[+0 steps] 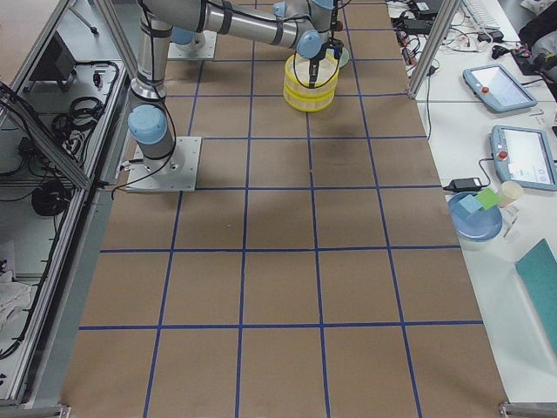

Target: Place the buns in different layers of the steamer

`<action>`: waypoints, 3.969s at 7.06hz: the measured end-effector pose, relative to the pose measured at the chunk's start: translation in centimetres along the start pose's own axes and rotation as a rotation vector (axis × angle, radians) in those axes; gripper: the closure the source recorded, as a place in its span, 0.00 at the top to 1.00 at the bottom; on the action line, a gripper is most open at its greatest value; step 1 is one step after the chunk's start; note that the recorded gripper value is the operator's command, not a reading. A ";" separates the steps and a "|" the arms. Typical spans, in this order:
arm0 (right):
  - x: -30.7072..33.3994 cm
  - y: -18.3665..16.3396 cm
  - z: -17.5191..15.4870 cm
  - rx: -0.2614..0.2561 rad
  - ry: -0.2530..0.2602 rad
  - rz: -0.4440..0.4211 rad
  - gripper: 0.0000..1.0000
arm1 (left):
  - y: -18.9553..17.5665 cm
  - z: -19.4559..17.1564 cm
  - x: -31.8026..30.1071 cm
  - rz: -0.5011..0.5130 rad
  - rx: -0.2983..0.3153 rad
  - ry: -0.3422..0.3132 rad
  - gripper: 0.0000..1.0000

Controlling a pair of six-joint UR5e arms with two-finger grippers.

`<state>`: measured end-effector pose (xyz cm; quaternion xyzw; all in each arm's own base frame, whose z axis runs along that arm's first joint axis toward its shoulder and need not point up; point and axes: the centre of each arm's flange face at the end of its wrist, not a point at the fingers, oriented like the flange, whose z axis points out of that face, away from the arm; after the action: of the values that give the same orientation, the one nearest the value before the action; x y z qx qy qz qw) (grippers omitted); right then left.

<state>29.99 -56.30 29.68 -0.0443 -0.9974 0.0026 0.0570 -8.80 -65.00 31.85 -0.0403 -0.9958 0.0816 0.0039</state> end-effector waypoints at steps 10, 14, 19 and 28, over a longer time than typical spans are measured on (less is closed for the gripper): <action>1.4 0.4 -3.5 0.050 -0.020 -0.012 1.00 | 3.0 -7.0 3.0 0.008 -0.036 0.014 0.00; 9.4 7.8 -21.0 0.140 -0.108 0.039 1.00 | 5.1 -7.7 13.5 -0.029 -0.039 0.069 0.00; 14.5 11.3 -24.8 0.053 -0.080 -0.052 1.00 | 7.2 -7.0 22.4 -0.058 -0.049 0.217 1.00; 16.6 9.7 -24.6 0.097 -0.082 -0.134 1.00 | 7.4 -10.1 17.4 -0.056 -0.086 0.152 1.00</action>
<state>17.24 -45.20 55.89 0.0257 -0.9983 0.0488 0.0183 -25.39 -54.65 40.62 -0.0186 -0.9960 0.0351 0.0799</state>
